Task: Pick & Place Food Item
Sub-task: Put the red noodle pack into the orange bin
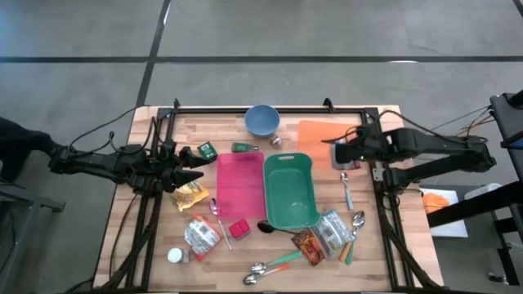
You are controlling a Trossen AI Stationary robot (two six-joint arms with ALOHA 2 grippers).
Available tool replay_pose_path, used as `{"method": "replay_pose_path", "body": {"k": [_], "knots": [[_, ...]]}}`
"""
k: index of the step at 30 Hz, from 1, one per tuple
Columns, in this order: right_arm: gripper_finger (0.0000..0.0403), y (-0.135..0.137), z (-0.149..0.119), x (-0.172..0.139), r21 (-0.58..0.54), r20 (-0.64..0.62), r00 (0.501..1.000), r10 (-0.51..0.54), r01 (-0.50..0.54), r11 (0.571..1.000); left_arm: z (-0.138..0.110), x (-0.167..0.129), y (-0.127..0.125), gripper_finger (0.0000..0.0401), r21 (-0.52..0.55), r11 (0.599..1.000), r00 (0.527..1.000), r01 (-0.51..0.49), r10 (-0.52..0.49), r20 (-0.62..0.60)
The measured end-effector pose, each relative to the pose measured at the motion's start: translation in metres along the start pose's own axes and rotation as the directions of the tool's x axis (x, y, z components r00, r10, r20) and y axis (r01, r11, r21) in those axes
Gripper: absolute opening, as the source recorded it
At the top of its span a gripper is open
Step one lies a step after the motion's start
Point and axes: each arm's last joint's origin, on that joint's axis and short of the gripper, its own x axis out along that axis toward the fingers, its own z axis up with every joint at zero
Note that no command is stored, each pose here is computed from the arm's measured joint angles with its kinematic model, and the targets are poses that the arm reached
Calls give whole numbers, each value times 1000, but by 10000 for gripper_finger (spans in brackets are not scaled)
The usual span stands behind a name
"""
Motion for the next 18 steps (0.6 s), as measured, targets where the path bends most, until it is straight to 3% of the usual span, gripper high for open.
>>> {"method": "replay_pose_path", "body": {"k": [7, 18], "knots": [[8, -11, 31, -7, 96, 50, 995, -89, 84, 992, 0, 0, 0, 386, 1, 1000, 1000, 0, 0, 0], [8, -21, 63, 22, 94, -70, 971, -228, 234, 968, 0, 0, 0, 386, 0, 1000, 1000, 0, 0, 1]]}}
